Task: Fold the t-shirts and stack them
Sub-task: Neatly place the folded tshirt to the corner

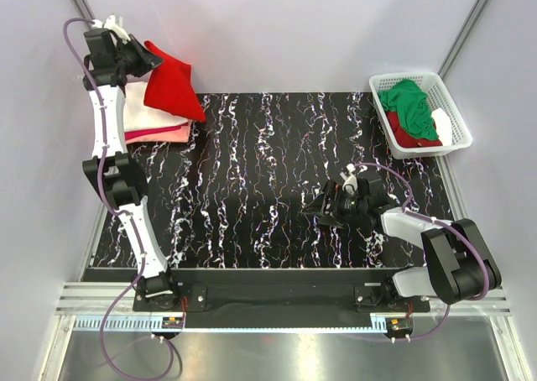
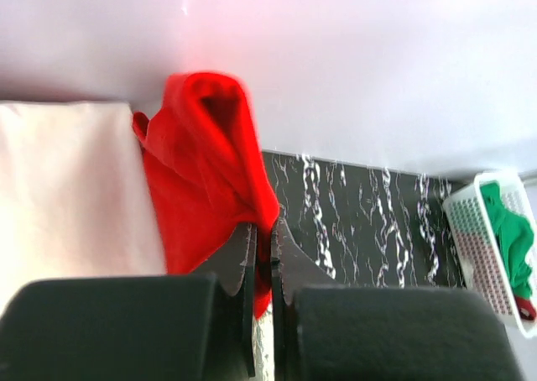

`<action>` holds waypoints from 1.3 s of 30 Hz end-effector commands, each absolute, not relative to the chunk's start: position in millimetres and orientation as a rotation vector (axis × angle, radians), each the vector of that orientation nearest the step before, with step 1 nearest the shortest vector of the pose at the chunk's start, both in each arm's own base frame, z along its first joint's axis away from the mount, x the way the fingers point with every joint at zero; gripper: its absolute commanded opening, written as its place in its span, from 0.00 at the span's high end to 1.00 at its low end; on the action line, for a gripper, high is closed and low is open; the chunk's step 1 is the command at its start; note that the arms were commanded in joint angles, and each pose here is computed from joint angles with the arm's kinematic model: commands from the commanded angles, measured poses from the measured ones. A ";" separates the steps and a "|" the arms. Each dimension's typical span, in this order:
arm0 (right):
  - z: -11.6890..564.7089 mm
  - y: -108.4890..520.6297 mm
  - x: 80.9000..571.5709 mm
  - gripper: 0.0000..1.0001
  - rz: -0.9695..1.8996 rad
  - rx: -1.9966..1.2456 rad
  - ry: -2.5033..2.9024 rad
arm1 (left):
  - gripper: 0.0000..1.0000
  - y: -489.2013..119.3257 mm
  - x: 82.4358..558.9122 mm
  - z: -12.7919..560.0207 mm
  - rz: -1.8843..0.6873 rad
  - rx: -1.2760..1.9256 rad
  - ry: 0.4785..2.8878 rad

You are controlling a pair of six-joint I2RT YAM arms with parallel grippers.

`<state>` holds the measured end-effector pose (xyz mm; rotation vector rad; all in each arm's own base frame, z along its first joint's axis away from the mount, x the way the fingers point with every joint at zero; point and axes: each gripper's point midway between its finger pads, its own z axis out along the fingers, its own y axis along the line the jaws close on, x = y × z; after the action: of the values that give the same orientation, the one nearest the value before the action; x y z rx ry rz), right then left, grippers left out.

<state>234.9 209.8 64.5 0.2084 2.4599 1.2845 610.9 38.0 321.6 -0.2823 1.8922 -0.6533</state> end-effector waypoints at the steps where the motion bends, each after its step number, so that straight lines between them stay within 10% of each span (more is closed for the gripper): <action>1: 68.8 210.7 238.4 0.00 1.309 0.171 2.421 | 0.98 41.2 602.5 423.9 -0.623 -0.169 1.632; 34: 68.6 210.3 240.0 0.00 1.360 0.179 2.412 | 0.83 145.9 615.7 364.0 -0.179 -0.297 1.728; 39: 68.4 210.1 239.8 0.00 1.363 0.179 2.412 | 0.65 148.6 610.0 373.5 0.039 -0.255 1.728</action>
<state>235.4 208.6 61.9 0.2093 2.4533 1.3355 619.2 143.5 304.6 -0.3369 1.8759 -0.1478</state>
